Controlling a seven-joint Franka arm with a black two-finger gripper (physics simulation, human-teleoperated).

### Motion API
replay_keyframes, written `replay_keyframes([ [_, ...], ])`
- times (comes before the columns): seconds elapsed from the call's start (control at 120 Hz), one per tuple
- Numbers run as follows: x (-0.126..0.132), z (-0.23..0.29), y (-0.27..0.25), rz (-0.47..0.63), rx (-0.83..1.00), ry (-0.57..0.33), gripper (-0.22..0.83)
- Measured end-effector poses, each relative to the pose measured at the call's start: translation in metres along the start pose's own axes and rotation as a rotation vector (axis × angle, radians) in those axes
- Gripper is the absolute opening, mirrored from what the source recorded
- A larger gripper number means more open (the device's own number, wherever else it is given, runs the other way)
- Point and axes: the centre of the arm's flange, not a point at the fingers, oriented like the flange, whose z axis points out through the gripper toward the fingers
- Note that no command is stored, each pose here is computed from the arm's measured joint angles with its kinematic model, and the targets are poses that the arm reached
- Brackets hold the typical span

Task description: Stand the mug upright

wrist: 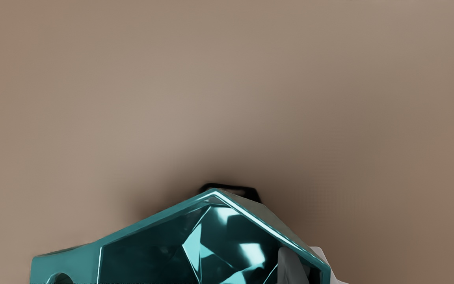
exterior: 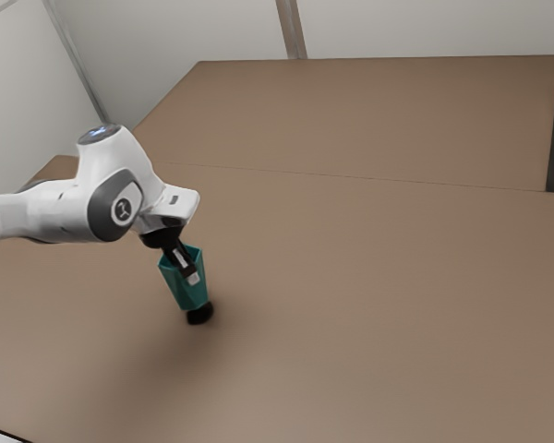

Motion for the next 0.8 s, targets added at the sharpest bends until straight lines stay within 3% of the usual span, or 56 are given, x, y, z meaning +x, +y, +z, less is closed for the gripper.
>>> replay_keyframes([
  [0.225,0.004,0.008,-0.002,-0.195,-0.003,-0.026,-0.17],
  [0.383,0.009,0.014,-0.007,-0.303,0.019,0.004,-0.17],
  [0.8,0.021,0.026,-0.013,-0.481,0.043,0.060,-0.17],
])
